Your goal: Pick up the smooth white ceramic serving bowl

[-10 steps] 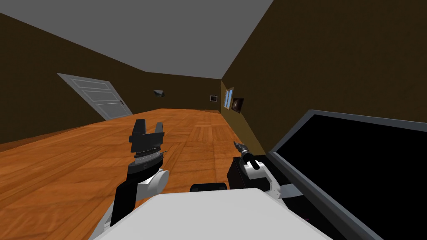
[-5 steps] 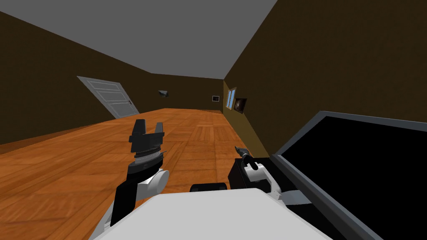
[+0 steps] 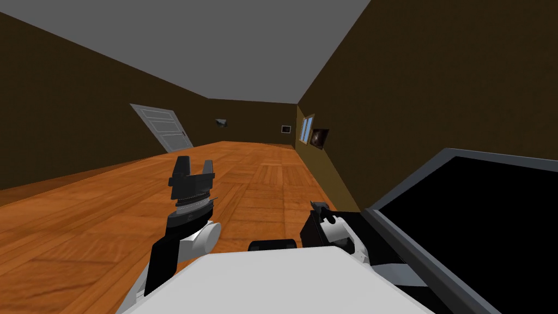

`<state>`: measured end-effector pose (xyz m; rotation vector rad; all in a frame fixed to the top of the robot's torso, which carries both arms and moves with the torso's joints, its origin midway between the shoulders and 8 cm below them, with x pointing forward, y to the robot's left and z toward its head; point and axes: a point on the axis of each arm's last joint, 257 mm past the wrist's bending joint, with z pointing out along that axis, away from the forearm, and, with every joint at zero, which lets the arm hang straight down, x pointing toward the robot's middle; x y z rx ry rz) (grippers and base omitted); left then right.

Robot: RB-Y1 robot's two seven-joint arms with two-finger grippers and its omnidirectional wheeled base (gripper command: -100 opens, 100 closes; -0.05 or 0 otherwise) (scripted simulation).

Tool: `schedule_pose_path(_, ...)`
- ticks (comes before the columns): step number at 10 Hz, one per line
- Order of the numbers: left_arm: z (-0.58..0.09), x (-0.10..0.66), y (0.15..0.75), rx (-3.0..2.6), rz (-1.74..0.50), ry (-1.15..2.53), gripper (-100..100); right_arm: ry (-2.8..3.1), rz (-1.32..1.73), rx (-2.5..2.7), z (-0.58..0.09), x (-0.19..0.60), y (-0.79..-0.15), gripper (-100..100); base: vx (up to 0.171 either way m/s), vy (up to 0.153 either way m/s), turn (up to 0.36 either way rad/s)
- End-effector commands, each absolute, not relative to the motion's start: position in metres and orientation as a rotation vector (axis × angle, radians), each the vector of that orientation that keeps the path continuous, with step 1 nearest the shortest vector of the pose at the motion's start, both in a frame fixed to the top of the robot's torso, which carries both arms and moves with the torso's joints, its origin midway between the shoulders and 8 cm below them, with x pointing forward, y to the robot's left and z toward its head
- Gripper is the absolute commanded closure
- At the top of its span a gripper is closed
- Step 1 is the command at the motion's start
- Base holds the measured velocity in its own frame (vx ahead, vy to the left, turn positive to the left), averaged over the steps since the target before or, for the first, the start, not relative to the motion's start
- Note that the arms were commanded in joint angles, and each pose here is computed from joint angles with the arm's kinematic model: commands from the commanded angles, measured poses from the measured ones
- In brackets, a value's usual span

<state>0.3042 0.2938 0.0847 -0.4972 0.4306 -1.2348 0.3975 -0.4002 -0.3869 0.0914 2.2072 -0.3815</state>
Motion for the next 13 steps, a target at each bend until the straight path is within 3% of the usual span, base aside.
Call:
schedule_pose_path(1,0.085,0.304,0.294,-0.497,-1.235,0.431,0,2.252,-0.421,0.065,-0.399,0.389,-0.406,-100,0.007,-0.006,0.066)
schedule_pose_path(13,0.085,0.304,0.294,-0.497,-1.235,0.431,0,2.795,-0.695,-0.2,-0.538,0.216,-0.451,-100,0.008,-0.007,0.096)
